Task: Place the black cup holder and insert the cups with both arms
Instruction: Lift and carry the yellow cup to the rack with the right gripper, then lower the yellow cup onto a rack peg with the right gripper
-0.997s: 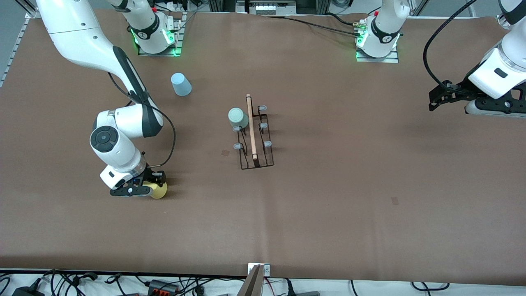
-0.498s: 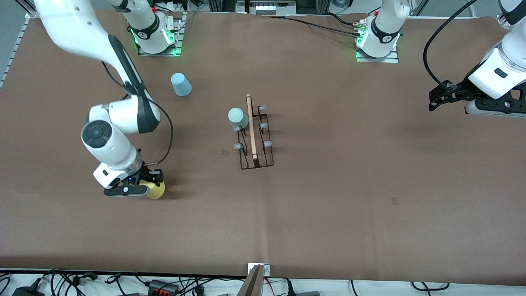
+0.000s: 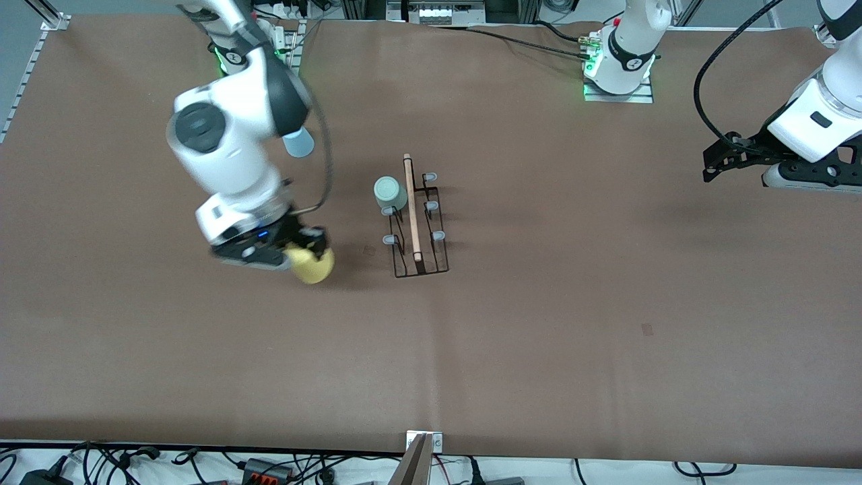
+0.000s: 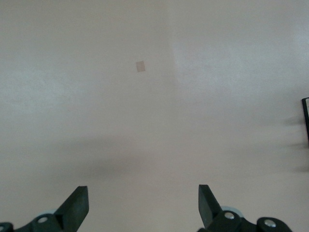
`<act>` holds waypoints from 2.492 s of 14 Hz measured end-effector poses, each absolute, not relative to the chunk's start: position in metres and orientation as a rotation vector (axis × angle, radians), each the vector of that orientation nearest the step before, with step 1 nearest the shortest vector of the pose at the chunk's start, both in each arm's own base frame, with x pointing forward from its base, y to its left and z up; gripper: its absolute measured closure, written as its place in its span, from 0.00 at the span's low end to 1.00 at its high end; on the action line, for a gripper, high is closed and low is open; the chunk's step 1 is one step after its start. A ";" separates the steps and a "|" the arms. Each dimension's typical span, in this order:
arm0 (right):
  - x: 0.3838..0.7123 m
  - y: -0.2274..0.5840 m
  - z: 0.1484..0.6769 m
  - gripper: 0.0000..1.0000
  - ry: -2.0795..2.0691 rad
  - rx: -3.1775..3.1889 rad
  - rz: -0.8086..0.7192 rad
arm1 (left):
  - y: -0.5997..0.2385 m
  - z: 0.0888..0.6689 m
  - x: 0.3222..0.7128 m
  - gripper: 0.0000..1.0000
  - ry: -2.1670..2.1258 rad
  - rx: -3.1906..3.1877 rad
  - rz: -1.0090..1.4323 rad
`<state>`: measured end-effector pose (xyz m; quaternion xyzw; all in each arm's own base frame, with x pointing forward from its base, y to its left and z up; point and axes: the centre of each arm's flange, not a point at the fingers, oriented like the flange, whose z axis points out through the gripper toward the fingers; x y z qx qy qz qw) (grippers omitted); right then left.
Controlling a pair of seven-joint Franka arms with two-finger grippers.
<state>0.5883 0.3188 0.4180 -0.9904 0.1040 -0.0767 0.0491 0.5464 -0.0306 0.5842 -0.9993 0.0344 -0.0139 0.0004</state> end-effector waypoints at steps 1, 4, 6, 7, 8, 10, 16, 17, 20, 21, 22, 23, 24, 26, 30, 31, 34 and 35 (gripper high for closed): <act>0.575 0.346 0.415 0.34 0.349 -3.008 -0.220 | -0.031 0.584 0.546 0.00 0.108 -3.139 -0.044; 0.558 0.400 0.403 0.34 0.372 -2.995 -0.210 | -0.031 0.584 0.546 0.00 0.108 -3.139 -0.044; 0.566 0.408 0.394 0.34 0.375 -2.994 -0.210 | -0.031 0.584 0.546 0.00 0.108 -3.139 -0.044; 0.570 0.406 0.389 0.34 0.380 -3.001 -0.212 | -0.031 0.584 0.546 0.00 0.108 -3.139 -0.044; 0.573 0.405 0.383 0.34 0.378 -3.013 -0.219 | -0.031 0.584 0.546 0.00 0.108 -3.139 -0.044; 0.576 0.404 0.372 0.34 0.375 -3.030 -0.213 | -0.031 0.584 0.546 0.00 0.108 -3.139 -0.044; 0.578 0.406 0.366 0.34 0.375 -3.033 -0.212 | -0.031 0.584 0.546 0.00 0.108 -3.139 -0.044; 0.578 0.407 0.364 0.34 0.372 -3.033 -0.212 | -0.031 0.584 0.546 0.00 0.108 -3.139 -0.044; 0.571 0.418 0.356 0.34 0.344 -3.041 -0.201 | -0.031 0.584 0.546 0.00 0.108 -3.139 -0.044; 0.567 0.423 0.353 0.34 0.338 -3.044 -0.196 | -0.031 0.584 0.546 0.00 0.108 -3.139 -0.044; 0.564 0.427 0.350 0.34 0.344 -3.045 -0.190 | -0.031 0.584 0.546 0.00 0.108 -3.139 -0.044; 0.562 0.429 0.347 0.34 0.347 -3.048 -0.185 | -0.031 0.584 0.546 0.00 0.108 -3.139 -0.044; 0.562 0.430 0.345 0.34 0.348 -3.050 -0.181 | -0.031 0.584 0.546 0.00 0.108 -3.139 -0.044; 0.563 0.429 0.344 0.34 0.351 -3.049 -0.184 | -0.031 0.584 0.546 0.00 0.108 -3.139 -0.044; 0.570 0.423 0.352 0.34 0.370 -3.037 -0.201 | -0.031 0.584 0.546 0.00 0.108 -3.139 -0.044; 0.574 0.419 0.360 0.34 0.381 -3.027 -0.215 | -0.031 0.584 0.546 0.00 0.108 -3.139 -0.044; 0.578 0.411 0.391 0.34 0.420 -2.978 -0.231 | -0.031 0.584 0.546 0.00 0.108 -3.139 -0.044; 0.577 0.410 0.401 0.34 0.424 -2.965 -0.238 | -0.031 0.584 0.546 0.00 0.108 -3.139 -0.044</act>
